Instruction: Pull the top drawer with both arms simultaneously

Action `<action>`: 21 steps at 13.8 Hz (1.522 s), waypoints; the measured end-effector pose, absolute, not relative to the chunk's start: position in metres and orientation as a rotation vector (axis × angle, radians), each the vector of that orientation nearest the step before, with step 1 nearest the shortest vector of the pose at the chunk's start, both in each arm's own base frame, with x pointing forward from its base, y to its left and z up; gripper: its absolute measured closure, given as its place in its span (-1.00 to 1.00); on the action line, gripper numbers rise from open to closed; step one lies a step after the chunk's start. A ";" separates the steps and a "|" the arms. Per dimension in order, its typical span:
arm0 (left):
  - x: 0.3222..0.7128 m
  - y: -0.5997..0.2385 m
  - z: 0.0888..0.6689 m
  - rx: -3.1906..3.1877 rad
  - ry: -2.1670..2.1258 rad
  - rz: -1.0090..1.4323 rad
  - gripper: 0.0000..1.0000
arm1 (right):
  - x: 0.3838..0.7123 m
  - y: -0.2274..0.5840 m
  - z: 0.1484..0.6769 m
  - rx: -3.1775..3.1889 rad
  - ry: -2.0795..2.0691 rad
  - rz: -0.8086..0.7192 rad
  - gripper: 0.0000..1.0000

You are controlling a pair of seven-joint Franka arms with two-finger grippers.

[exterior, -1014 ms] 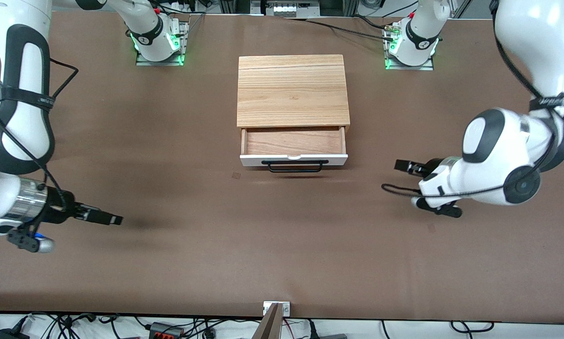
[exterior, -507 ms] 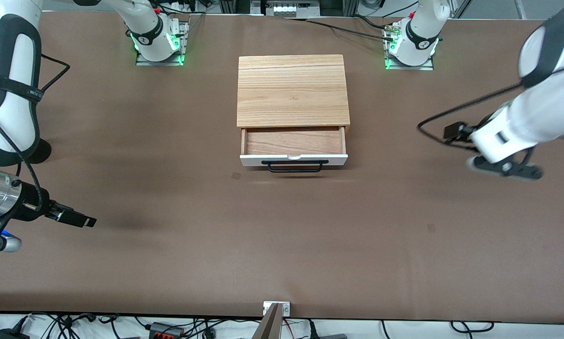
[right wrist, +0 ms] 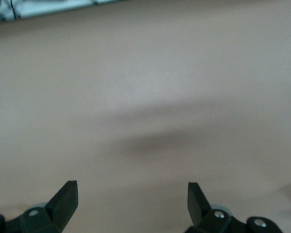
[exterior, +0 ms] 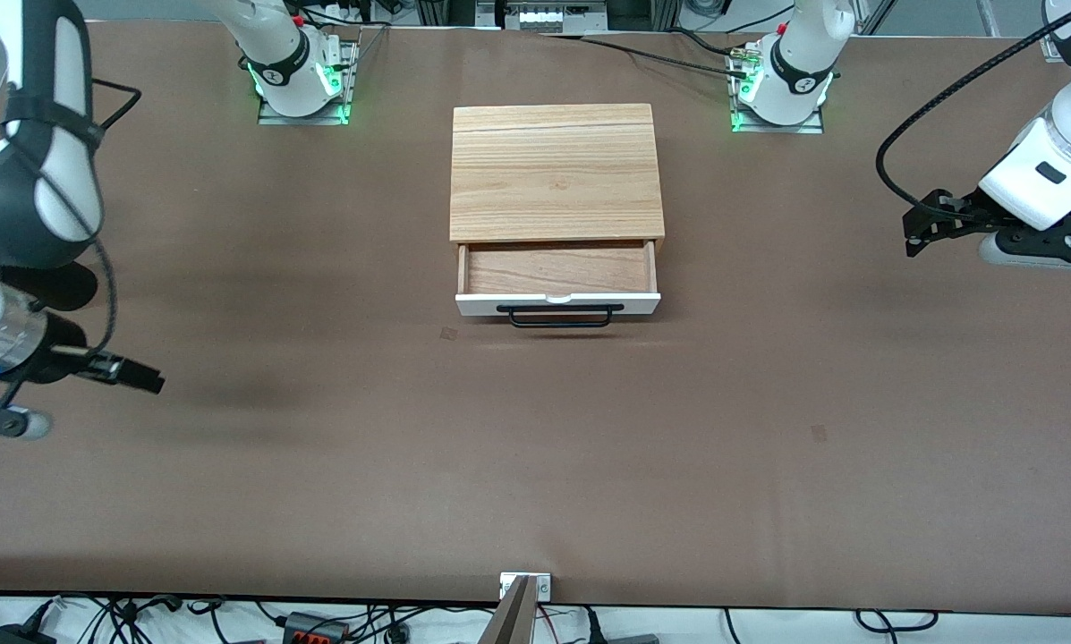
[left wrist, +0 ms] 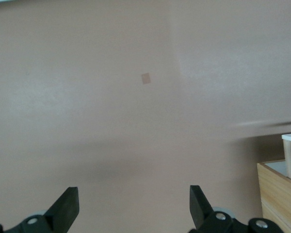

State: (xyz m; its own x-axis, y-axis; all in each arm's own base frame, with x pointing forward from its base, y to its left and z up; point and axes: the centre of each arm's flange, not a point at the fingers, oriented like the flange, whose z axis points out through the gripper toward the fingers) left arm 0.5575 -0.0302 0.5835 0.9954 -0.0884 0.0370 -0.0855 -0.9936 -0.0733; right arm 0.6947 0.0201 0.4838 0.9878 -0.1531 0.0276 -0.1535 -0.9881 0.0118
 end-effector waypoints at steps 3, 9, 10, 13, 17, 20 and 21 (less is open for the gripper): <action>0.538 -0.029 0.580 -3.063 0.133 -0.041 -1.00 | 0.671 0.028 0.485 3.121 -0.193 -0.002 -1.00; 0.542 -0.040 0.591 -3.062 0.159 -0.039 -1.00 | 0.649 0.001 0.515 3.127 0.038 0.129 -1.00; 0.546 -0.039 0.591 -3.066 0.155 -0.032 -1.00 | 0.644 0.005 0.518 3.130 0.084 0.118 -1.00; 0.551 -0.037 0.588 -3.098 0.135 -0.005 -1.00 | 0.622 0.016 0.530 3.130 0.133 0.003 -1.00; 0.548 -0.038 0.589 -3.099 0.139 0.030 -1.00 | 0.617 -0.003 0.551 3.131 0.114 0.039 -1.00; 0.547 -0.042 0.590 -3.098 0.149 0.035 -1.00 | 0.612 0.007 0.547 3.135 0.134 -0.027 -1.00; 0.547 -0.042 0.590 -3.098 0.148 0.035 -1.00 | 0.611 0.005 0.546 3.136 0.128 -0.029 -1.00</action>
